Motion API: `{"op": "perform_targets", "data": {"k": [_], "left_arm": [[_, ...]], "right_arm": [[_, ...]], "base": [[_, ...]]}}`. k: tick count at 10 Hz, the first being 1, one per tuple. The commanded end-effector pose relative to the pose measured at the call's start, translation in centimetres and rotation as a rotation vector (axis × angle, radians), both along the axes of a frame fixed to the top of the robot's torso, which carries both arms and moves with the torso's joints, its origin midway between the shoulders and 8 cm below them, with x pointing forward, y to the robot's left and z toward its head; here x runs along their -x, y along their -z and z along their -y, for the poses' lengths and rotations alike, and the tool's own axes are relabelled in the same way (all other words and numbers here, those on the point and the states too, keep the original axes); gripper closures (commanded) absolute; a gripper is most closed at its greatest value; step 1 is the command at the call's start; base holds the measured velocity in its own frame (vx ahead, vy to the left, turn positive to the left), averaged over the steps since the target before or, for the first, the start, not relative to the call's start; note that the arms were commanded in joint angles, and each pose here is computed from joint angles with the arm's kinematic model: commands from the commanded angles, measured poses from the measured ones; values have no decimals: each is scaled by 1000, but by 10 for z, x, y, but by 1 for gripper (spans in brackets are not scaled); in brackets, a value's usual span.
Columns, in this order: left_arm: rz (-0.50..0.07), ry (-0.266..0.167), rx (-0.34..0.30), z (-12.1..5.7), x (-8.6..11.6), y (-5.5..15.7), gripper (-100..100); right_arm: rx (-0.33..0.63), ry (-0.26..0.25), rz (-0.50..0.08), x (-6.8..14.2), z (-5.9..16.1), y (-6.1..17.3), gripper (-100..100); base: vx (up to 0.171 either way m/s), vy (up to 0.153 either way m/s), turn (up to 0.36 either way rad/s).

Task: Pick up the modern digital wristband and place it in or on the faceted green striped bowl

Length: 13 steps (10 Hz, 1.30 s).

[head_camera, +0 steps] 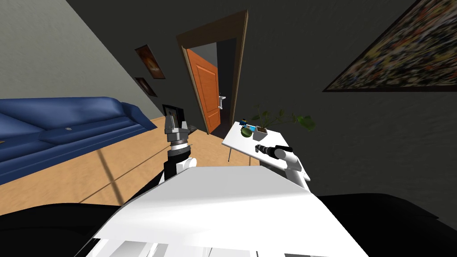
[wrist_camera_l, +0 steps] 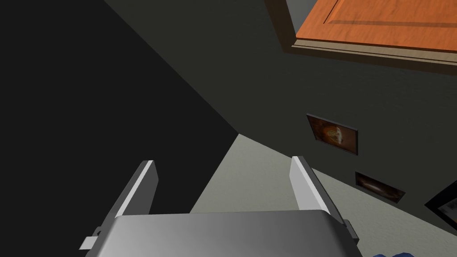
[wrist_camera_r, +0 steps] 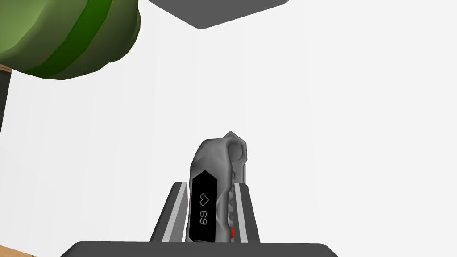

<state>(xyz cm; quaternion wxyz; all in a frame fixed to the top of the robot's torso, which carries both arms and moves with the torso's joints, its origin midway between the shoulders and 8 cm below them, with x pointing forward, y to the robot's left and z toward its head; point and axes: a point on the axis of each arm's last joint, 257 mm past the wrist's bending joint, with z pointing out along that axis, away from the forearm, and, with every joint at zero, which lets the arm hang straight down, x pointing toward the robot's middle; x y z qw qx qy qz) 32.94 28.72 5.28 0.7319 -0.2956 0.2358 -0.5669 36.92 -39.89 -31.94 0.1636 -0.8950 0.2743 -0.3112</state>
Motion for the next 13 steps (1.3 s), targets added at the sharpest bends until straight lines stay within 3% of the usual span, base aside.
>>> {"op": "perform_targets", "data": {"k": [1,2,3,4,6,7,8,13], "left_arm": [[0,0,0,0,0,0,0],[0,0,0,0,0,0,0],[0,0,0,0,0,0,0],[0,0,0,0,0,0,0],[0,0,0,0,0,0,0],[0,0,0,0,0,0,0],[0,0,0,0,0,0,0],[0,0,0,0,0,0,0]], "right_arm": [[0,0,0,0,0,0,100],[0,0,0,0,0,0,100],[0,0,0,0,0,0,0],[1,-1,-1,2,-1,-10,100],[2,-3,2,1,-1,-12,100],[1,-2,0,2,-1,-13,0],[-17,35,4,-6,14,-21,100],[-85,137,36,-28,49,-53,100]], "base": [[0,0,0],[0,0,0],[0,0,0],[-31,-6,-10],[-45,-11,-7],[-5,-1,-1],[-46,-19,169],[-67,-49,103]]}}
